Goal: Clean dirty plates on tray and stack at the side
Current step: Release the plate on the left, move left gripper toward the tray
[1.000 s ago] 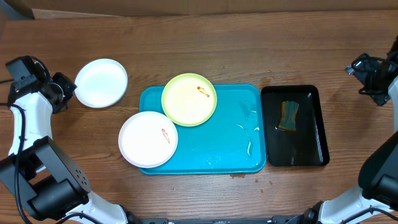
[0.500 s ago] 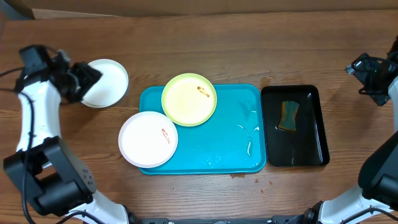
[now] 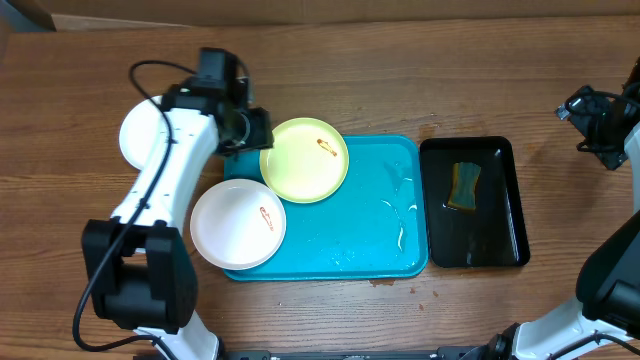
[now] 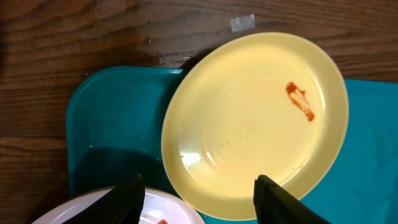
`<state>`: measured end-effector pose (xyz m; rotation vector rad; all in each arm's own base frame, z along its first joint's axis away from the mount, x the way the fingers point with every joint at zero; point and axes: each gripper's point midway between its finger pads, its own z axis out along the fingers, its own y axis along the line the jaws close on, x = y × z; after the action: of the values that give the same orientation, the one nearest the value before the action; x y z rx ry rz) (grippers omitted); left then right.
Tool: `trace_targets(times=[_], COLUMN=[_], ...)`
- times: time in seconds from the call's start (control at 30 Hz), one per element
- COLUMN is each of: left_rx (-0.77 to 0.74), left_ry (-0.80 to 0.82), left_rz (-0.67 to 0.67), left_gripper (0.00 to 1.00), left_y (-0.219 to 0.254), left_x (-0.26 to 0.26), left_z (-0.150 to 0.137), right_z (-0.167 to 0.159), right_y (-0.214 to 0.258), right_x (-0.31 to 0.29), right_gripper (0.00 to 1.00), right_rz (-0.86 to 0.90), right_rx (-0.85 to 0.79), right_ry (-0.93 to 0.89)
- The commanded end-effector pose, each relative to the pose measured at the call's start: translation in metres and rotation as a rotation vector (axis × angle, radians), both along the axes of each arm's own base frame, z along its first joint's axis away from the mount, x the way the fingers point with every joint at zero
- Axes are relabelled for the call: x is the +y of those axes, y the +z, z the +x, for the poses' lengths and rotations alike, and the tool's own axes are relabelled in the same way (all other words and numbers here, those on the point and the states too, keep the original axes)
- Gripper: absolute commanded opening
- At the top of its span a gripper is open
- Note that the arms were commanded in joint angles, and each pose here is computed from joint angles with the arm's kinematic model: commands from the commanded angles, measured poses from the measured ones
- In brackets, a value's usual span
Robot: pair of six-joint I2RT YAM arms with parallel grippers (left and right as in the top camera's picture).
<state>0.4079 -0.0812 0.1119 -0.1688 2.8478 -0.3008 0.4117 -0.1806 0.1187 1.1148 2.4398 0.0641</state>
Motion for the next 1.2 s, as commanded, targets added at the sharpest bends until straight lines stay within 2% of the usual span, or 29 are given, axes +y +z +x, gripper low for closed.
trace_targets(times=[0.0,0.07,0.2,0.43,0.53,0.8,1.17], left_rx=[-0.006,-0.005,0.006,0.018,-0.009,-0.024,-0.02], left_ry=[0.004,0.02,0.027,0.028,0.031,0.042,0.006], left_rz=[0.137,0.131,0.129,0.119,0.117,0.106,0.063], left_gripper=[0.59,0.57,0.49,0.45,0.37,0.33,0.37], left_y=[-0.007,-0.007,-0.012,-0.043,-0.053,-0.075,-0.087], left_x=[0.009,0.008,0.008,0.007,0.007,0.005,-0.011], left_z=[-0.001,-0.001,-0.003,-0.012,-0.009,-0.014,-0.022], right_z=[0.004,0.004,0.004,0.004,0.004,0.004,0.004], right_y=[0.009,0.009,0.009,0.009,0.009,0.009,0.009], right_x=[-0.001,-0.001,-0.001,-0.001,-0.001,-0.001,-0.001], right_gripper=[1.0,1.0,1.0,1.0,1.0,1.0,1.0], right_rz=[-0.006,-0.006,-0.006,-0.006,-0.006,-0.006,-0.006], right_rx=[-0.025,-0.025,-0.025,-0.025,-0.025,-0.025,-0.025], right_ry=[-0.005,-0.005,-0.005,-0.005,-0.004,-0.004,-0.005])
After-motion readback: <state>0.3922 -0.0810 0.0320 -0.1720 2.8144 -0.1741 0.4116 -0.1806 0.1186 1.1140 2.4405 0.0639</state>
